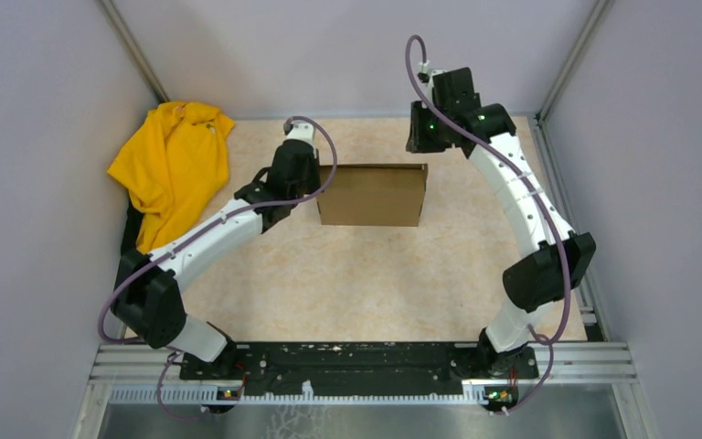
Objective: Fold the paper box
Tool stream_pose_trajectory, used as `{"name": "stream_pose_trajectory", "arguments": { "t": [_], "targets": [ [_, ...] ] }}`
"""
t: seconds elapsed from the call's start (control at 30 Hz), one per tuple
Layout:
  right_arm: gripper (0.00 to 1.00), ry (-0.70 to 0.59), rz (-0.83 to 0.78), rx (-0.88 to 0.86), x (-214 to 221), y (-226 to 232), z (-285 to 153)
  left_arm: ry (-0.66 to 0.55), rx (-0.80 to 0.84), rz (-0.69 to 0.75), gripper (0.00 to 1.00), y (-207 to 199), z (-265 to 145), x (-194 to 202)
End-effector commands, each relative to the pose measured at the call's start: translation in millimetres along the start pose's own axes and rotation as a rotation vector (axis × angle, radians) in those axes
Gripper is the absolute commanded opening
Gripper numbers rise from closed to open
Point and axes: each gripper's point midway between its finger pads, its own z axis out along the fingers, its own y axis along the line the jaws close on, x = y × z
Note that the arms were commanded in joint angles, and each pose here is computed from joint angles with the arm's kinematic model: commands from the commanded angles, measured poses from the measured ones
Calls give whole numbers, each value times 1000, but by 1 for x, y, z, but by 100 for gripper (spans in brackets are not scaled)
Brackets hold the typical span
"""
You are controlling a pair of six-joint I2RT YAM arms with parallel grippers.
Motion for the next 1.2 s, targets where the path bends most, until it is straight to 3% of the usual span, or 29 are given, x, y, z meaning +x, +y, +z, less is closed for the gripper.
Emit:
{"name": "stream_pose_trajectory", "arguments": {
  "t": [0.0, 0.4, 0.6, 0.87, 1.17],
  "targets": [
    [25, 18, 1, -44, 5, 12, 12, 157, 27, 55, 0, 0, -1, 53],
    [17, 134, 0, -29, 74, 2, 28, 174, 31, 47, 0, 3, -3, 67],
    [17, 120, 0, -16, 71, 0, 26, 167, 31, 46, 2, 3, -3, 64],
    [22, 16, -24, -61, 38, 12, 12, 134, 61, 62, 18, -1, -8, 54],
    [22, 24, -22, -68, 40, 13, 15, 80, 126, 69, 31, -11, -15, 35]
  ]
}}
